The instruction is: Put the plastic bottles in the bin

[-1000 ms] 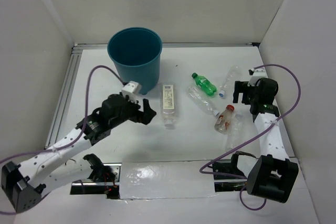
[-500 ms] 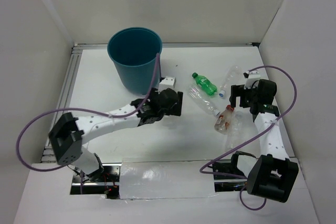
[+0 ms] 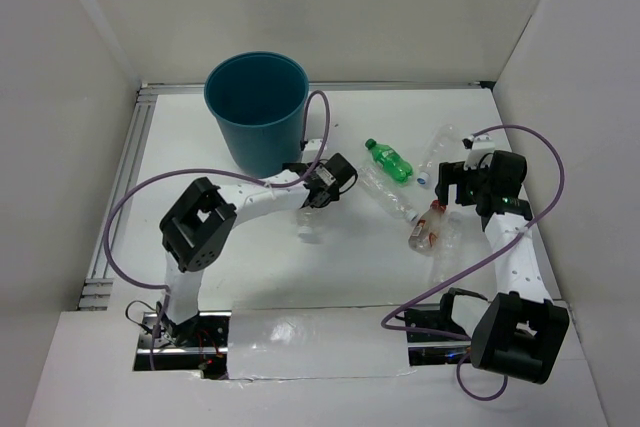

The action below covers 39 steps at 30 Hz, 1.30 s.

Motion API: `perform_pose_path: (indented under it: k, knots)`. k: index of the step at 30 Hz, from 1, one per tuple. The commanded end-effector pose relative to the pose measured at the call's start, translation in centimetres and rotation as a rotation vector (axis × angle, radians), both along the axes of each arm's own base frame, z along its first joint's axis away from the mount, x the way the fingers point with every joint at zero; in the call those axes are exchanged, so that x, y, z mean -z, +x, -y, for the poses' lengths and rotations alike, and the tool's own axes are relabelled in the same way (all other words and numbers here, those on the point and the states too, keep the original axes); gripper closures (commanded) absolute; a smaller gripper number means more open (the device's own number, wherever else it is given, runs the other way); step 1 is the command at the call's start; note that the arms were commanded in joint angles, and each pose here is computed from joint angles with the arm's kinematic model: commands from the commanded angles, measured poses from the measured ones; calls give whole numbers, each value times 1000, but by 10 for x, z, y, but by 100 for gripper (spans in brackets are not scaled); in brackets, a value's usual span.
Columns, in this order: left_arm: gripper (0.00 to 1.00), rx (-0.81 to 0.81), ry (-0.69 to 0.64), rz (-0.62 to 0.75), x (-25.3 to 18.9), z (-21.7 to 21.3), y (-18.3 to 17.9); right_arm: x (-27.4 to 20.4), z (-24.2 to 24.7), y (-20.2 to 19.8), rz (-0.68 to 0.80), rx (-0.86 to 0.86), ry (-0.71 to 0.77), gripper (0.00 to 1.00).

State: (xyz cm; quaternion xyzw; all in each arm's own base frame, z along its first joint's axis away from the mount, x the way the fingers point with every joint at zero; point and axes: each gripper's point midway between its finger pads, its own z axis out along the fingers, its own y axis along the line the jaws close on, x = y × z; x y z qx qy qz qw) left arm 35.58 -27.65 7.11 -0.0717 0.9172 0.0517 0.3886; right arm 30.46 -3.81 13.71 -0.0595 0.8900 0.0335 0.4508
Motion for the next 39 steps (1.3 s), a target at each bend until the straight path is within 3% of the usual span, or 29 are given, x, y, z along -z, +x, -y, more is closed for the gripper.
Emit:
perform_pose_path:
  k: [1,4,8,9,10,11,12,13,14,16,17,19,20,25,31,36,39]
  knots:
    - [4,16,-5,-10,8,3,-1,-11,0,6,18,-5,8,0]
    - [10,43,-14,-47,22,6,-8,-10,-1,8,17,-9,23,0]
    - [50,120,-33,-23,14,16,-9,-11,-2,10,18,-16,29,0]
    - [65,172,-58,-14,3,27,-18,-9,-2,8,9,-24,21,4]
    - [72,200,-48,-9,2,32,-20,-13,-2,10,18,-24,19,10]
    - [78,270,-65,43,-24,42,-20,-12,-5,8,15,-57,15,22]
    - [89,317,-88,80,-44,54,-22,-13,-7,9,16,-81,14,61]
    - [95,375,-110,120,-66,68,-28,-12,-17,5,6,-130,42,73]
    - [99,417,-154,183,-103,74,-31,-16,-21,5,17,-172,36,78]
    - [100,503,-210,303,-164,86,-26,-20,-34,3,25,-249,48,75]
    - [100,531,-242,351,-191,90,-26,-23,-43,4,26,-284,69,60]
    - [100,557,-291,496,-263,84,-22,-25,-62,3,23,-358,77,41]
    - [100,532,-309,545,-286,74,-13,-21,-67,5,-1,-375,86,24]
    - [99,356,-368,783,-384,5,25,-24,-100,14,-34,-453,125,15]
    - [93,115,-350,903,-412,-95,80,-18,-128,27,-70,-501,108,10]
    - [86,-59,-247,821,-369,-154,126,1,-147,37,-129,-508,24,7]
    - [71,-99,-209,783,-349,-166,142,21,-153,39,-180,-507,-28,6]
